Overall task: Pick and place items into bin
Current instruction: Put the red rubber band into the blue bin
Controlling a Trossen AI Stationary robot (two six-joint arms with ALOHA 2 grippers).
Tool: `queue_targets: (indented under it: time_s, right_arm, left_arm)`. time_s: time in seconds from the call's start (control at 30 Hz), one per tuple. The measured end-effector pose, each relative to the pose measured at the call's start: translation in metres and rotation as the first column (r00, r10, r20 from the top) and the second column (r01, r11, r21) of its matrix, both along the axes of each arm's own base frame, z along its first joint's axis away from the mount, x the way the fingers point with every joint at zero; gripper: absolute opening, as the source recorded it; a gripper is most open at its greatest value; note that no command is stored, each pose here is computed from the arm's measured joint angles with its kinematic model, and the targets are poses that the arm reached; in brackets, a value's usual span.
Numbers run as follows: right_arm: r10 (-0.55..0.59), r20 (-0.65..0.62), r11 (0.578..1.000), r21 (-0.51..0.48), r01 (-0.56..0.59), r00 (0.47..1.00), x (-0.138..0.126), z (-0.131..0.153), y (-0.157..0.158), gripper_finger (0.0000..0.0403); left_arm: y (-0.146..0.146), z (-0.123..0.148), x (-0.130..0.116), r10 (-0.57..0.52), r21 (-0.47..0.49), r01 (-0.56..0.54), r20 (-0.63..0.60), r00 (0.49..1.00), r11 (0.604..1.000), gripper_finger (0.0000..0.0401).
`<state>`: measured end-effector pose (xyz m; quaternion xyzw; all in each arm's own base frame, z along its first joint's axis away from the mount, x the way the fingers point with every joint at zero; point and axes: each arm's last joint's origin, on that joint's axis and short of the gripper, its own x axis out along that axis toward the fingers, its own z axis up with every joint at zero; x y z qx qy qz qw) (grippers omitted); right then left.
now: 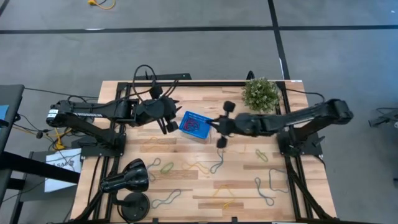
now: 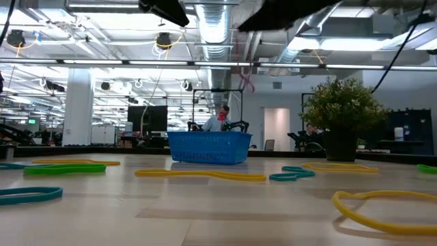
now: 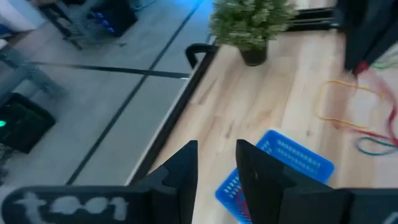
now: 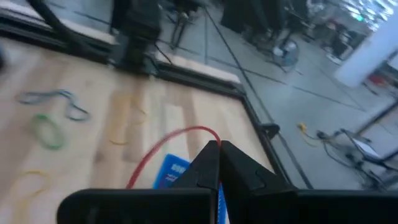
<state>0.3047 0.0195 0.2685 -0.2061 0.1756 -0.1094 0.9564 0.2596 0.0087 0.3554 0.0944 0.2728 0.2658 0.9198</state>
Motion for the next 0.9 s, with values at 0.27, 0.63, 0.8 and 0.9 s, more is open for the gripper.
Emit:
queue_targets:
  time_s: [0.27, 0.63, 0.8, 0.9]
  right_arm:
    - [-0.083, 0.064, 0.994, -0.063, 0.087, 0.994, 0.042, -0.042, -0.036, 0.0]
    - [-0.127, 0.004, 0.99, -0.069, 0.127, 0.992, 0.06, -0.089, -0.054, 0.0]
    - [-0.116, 0.029, 0.988, -0.103, 0.118, 0.993, 0.067, -0.081, -0.054, 0.0]
    - [-0.11, 0.046, 0.988, -0.102, 0.114, 0.993, 0.07, -0.075, -0.054, 0.0]
  left_arm:
    - [0.0, -0.001, 0.0, -0.018, 0.002, 0.018, -0.012, 1.0, 1.0, 0.01]
    - [0.0, -0.004, -0.002, -0.019, 0.004, 0.019, -0.057, 0.998, 1.0, 0.01]
    - [0.0, -0.004, -0.002, -0.019, 0.004, 0.019, -0.057, 0.998, 1.0, 0.01]
    - [0.0, -0.004, -0.002, -0.018, 0.004, 0.019, -0.057, 0.998, 1.0, 0.01]
